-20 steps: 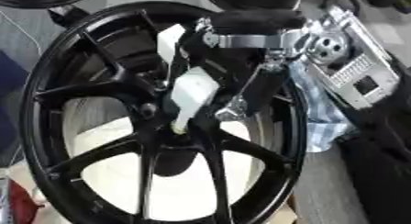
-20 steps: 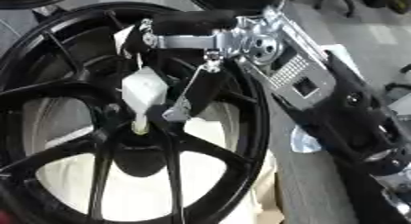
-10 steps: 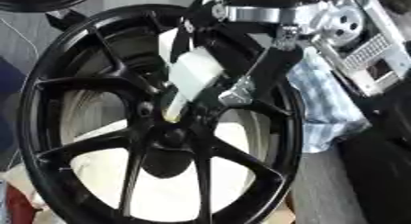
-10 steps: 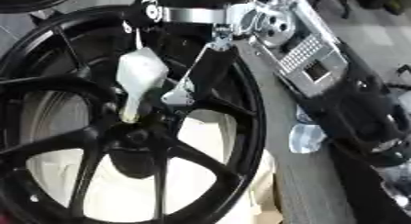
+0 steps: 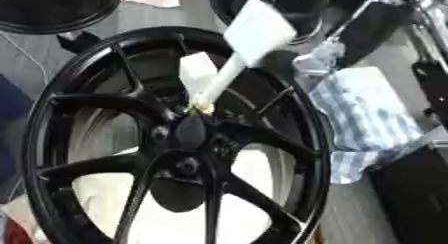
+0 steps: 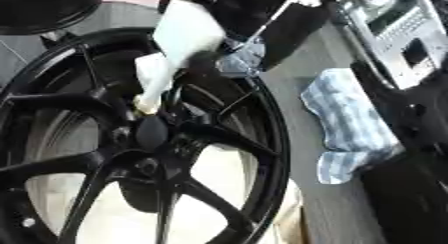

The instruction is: Pull the pin out of the wheel hub.

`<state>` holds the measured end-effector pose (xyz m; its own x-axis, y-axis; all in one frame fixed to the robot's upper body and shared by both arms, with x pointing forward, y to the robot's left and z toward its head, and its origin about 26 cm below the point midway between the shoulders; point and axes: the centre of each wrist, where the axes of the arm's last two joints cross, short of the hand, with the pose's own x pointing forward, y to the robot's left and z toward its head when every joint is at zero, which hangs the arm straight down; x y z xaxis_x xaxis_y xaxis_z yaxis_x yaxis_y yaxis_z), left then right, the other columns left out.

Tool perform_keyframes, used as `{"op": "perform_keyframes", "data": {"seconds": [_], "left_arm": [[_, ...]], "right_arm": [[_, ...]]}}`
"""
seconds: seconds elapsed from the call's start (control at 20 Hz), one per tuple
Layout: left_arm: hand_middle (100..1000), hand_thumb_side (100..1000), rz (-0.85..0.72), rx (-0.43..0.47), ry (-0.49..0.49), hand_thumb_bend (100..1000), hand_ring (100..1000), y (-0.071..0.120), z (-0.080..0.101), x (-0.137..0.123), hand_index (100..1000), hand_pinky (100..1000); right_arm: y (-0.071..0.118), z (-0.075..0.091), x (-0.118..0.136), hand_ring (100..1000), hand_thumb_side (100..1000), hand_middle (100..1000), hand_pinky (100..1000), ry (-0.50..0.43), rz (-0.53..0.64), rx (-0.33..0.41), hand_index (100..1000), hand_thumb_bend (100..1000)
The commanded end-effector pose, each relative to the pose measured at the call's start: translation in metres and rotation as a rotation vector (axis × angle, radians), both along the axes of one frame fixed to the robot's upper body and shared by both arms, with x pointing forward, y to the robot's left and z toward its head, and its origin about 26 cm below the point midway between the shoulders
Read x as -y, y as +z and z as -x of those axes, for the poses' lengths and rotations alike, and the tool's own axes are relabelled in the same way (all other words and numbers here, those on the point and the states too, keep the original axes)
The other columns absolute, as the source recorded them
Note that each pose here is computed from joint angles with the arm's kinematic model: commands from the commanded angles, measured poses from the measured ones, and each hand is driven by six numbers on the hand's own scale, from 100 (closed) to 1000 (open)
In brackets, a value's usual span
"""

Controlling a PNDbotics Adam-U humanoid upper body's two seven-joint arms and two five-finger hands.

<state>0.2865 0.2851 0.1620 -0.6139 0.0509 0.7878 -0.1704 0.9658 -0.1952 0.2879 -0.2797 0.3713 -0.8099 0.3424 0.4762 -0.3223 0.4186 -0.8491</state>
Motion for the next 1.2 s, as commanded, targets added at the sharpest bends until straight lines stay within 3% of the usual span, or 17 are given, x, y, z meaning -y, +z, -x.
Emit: {"op": "perform_keyframes", "data": {"seconds": [0.05, 0.25, 0.4, 0.7, 0.95, 1.2], "left_arm": [[706, 783, -0.021, 0.030, 0.003, 100, 926, 0.008, 0.002, -0.004, 841, 790], [705, 782, -0.024, 0.036, 0.014, 100, 927, 0.007, 0.003, -0.006, 842, 790], [704, 780, -0.029, 0.043, 0.025, 100, 927, 0.006, 0.003, -0.007, 842, 790], [703, 776, -0.043, 0.066, 0.018, 100, 929, 0.006, 0.002, -0.004, 842, 790], [701, 773, -0.064, 0.084, 0.006, 100, 930, 0.005, 0.002, 0.000, 842, 790], [700, 766, -0.095, 0.106, -0.016, 100, 932, 0.006, 0.001, 0.005, 843, 790]], "right_arm": [[0.021, 0.016, 0.025, 519, 100, 317, 635, -0.067, -0.060, 0.043, 389, 100], [0.021, 0.027, 0.059, 521, 100, 324, 635, -0.211, -0.137, 0.051, 394, 100], [0.006, 0.033, 0.084, 528, 100, 328, 637, -0.374, -0.163, 0.068, 402, 100], [-0.059, 0.039, 0.122, 545, 100, 344, 649, -0.663, -0.168, 0.082, 418, 102], [-0.114, 0.054, 0.145, 545, 100, 348, 654, -0.842, -0.242, 0.087, 419, 100], [-0.155, 0.071, 0.156, 562, 100, 400, 678, -0.997, -0.328, 0.093, 461, 115]]}}
